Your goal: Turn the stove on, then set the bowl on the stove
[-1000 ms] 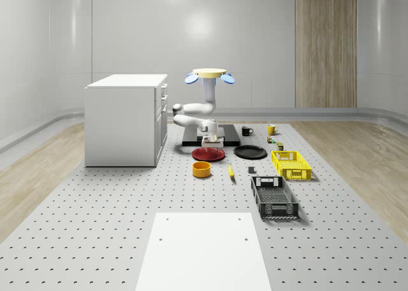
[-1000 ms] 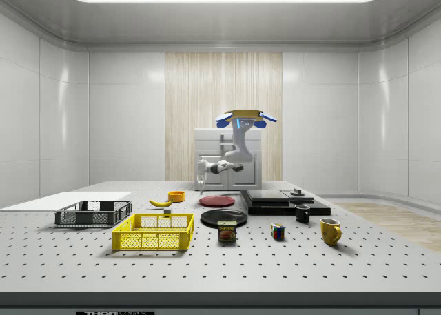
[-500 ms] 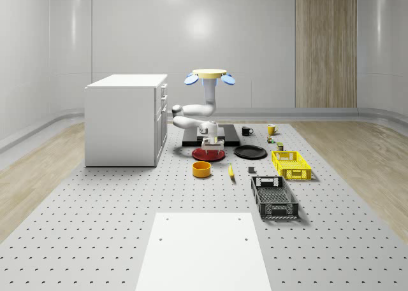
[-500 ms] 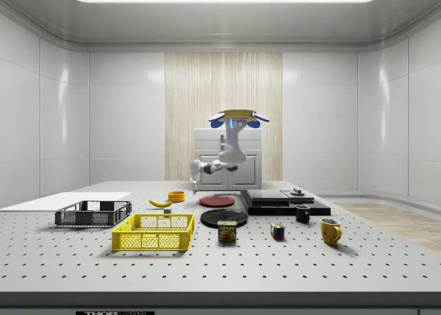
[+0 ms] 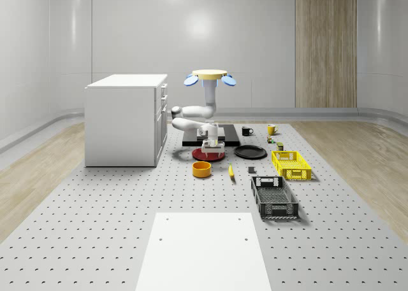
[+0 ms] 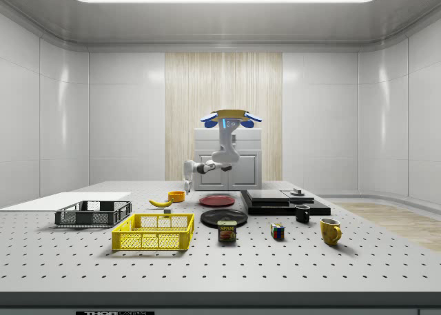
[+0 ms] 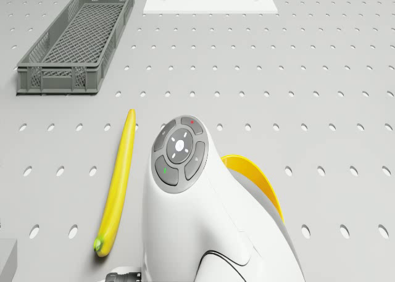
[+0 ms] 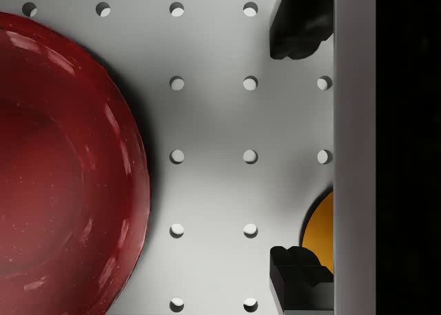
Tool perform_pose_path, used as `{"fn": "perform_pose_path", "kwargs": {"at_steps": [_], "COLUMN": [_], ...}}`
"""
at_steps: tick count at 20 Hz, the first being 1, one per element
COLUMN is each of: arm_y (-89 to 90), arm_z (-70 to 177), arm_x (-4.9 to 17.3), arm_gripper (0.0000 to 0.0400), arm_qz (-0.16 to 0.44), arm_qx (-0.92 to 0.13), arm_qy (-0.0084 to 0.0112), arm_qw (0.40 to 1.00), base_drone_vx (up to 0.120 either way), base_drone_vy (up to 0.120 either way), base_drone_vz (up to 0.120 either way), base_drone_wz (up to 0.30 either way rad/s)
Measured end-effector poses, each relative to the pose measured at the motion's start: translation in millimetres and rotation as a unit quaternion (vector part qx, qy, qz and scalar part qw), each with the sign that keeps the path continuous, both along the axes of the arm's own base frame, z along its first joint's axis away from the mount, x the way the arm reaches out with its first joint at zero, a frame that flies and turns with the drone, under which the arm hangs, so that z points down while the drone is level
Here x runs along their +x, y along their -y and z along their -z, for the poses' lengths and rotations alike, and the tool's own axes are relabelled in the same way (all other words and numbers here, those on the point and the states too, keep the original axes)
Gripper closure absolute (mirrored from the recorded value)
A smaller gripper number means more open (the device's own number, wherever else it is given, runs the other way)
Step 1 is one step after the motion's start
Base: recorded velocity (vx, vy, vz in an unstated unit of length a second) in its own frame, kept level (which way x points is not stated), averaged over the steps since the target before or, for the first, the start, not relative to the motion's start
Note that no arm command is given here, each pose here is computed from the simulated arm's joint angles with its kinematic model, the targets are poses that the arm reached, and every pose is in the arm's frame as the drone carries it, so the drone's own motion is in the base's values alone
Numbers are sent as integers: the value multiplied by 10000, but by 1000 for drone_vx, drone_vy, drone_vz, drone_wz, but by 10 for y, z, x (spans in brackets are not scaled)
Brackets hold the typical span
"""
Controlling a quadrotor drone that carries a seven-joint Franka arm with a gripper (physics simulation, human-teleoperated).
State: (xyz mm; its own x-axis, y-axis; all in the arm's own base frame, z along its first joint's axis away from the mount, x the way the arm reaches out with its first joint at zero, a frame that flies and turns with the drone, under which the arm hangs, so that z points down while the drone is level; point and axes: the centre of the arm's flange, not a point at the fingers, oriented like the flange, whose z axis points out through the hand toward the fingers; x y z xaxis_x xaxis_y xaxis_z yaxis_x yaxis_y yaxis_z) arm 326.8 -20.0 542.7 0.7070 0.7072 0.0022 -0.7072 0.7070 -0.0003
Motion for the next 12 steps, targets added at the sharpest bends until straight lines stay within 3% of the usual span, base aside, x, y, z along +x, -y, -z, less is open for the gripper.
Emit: {"fn": "perform_pose_path", "kwargs": {"at_steps": [12], "arm_y": [0], "arm_z": [0], "arm_x": [0], "arm_gripper": [0], "arm_qz": [0], "arm_qx": [0], "arm_qy": [0], "arm_qw": [10000], "base_drone_vx": [120], "base_drone_vy": [0], "base_drone_vz": [0], "base_drone_wz": [0]}}
